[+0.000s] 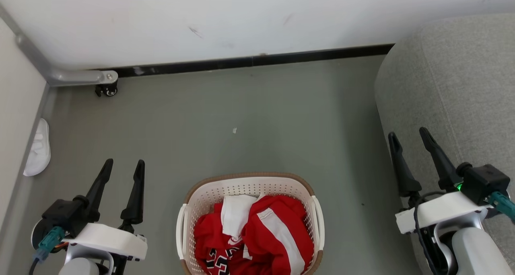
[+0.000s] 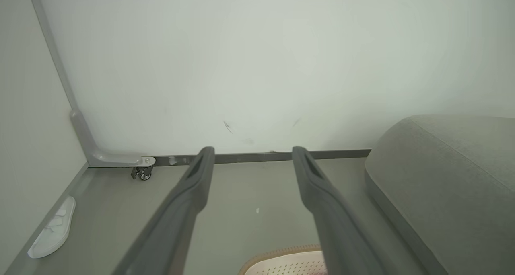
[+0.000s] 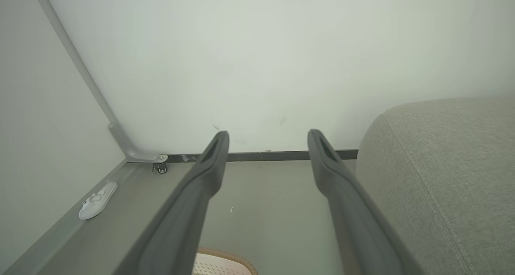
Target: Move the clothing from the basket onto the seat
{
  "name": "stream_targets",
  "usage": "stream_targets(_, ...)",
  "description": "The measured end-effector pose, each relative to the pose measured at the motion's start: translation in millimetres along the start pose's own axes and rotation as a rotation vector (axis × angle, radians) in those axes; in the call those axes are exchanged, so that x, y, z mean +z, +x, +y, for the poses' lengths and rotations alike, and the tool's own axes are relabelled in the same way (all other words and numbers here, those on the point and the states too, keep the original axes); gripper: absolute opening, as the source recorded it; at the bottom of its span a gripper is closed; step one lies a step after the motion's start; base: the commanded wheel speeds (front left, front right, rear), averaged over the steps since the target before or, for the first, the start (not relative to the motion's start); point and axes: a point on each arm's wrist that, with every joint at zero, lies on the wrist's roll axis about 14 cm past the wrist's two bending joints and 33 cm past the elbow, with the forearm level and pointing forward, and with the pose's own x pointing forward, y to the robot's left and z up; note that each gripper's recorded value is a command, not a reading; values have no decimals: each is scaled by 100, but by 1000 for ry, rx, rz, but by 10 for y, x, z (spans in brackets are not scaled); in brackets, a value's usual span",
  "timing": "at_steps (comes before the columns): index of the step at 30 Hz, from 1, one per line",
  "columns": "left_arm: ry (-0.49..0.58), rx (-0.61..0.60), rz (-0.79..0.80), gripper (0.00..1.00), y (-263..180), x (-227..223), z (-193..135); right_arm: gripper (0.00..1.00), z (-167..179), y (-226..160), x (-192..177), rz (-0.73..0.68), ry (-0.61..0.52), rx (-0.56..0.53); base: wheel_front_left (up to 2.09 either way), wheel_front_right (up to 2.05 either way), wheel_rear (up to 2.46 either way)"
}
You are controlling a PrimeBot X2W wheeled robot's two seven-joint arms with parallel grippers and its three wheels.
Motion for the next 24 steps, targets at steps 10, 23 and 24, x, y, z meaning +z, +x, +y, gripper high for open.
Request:
stream_targets(10, 2, -8, 26, 100, 171, -136, 21, 100, 22, 164, -115, 14, -3, 15, 0, 0, 0)
stream_targets(23, 12, -35, 87, 100, 328, -388, 36, 100, -34, 298, -282, 39, 17, 4, 0, 0, 0)
stream_targets(24, 12, -38, 93, 100, 343, -413, 28, 100, -41, 301, -300, 42, 20, 2, 0, 0, 0)
